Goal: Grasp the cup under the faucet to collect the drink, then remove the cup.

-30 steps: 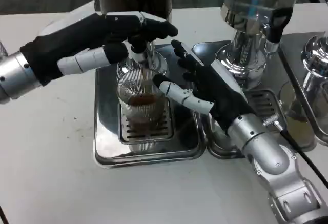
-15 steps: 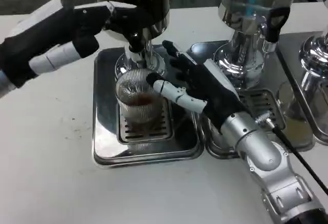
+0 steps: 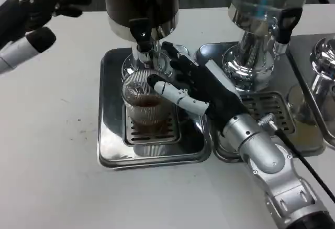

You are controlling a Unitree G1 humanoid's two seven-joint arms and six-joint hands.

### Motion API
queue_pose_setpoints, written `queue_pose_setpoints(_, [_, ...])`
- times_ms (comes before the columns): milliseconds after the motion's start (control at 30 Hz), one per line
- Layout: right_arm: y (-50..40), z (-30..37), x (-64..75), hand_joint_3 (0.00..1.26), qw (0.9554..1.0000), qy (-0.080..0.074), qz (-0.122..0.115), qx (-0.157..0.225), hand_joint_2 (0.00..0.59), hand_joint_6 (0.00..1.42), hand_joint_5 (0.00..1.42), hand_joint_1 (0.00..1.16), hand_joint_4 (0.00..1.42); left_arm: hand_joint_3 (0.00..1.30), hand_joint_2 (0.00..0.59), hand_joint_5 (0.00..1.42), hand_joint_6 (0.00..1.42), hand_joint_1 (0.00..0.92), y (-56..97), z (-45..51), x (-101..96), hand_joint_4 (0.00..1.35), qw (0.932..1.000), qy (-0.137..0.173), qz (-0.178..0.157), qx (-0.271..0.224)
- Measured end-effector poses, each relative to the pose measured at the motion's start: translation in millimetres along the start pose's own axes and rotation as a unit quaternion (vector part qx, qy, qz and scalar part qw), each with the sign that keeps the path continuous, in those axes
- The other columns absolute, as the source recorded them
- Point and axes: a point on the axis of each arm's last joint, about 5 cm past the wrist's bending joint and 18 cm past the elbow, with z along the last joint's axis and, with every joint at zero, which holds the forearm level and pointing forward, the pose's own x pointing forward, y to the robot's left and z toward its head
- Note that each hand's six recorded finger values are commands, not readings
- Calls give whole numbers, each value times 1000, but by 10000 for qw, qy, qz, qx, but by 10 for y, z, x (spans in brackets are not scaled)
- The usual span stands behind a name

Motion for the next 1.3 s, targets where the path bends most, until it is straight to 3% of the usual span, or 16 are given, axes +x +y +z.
queue_pose_setpoints(233, [-31, -35, -13, 0, 9999, -23, 39, 100, 217, 54, 2, 419, 0, 219, 54, 142, 219, 0, 19, -22, -195, 115, 9992, 339, 220, 52])
queue_pose_setpoints(467, [-58, -90, -16, 0, 9996, 64, 278, 44, 205, 20, 0, 425, 0, 219, 54, 137, 219, 0, -10, -50, -313, 118, 9982, 553, 219, 2])
queue_pose_setpoints(733, [-57, -129, -17, 0, 9981, 187, 578, -105, 201, 0, 0, 430, 0, 242, 71, 147, 219, 0, 21, -51, -399, 142, 9968, 712, 354, 11])
queue_pose_setpoints(1167, [-55, -180, -13, 0, 9965, 301, 726, -290, 197, 0, 0, 440, 0, 272, 83, 153, 219, 0, 34, -58, -456, 157, 9957, 845, 379, -8])
queue_pose_setpoints(1300, [-50, -171, -1, 0, 9959, 263, 774, -382, 198, 0, 0, 435, 0, 272, 84, 153, 219, 0, 34, -64, -465, 158, 9954, 889, 369, -22])
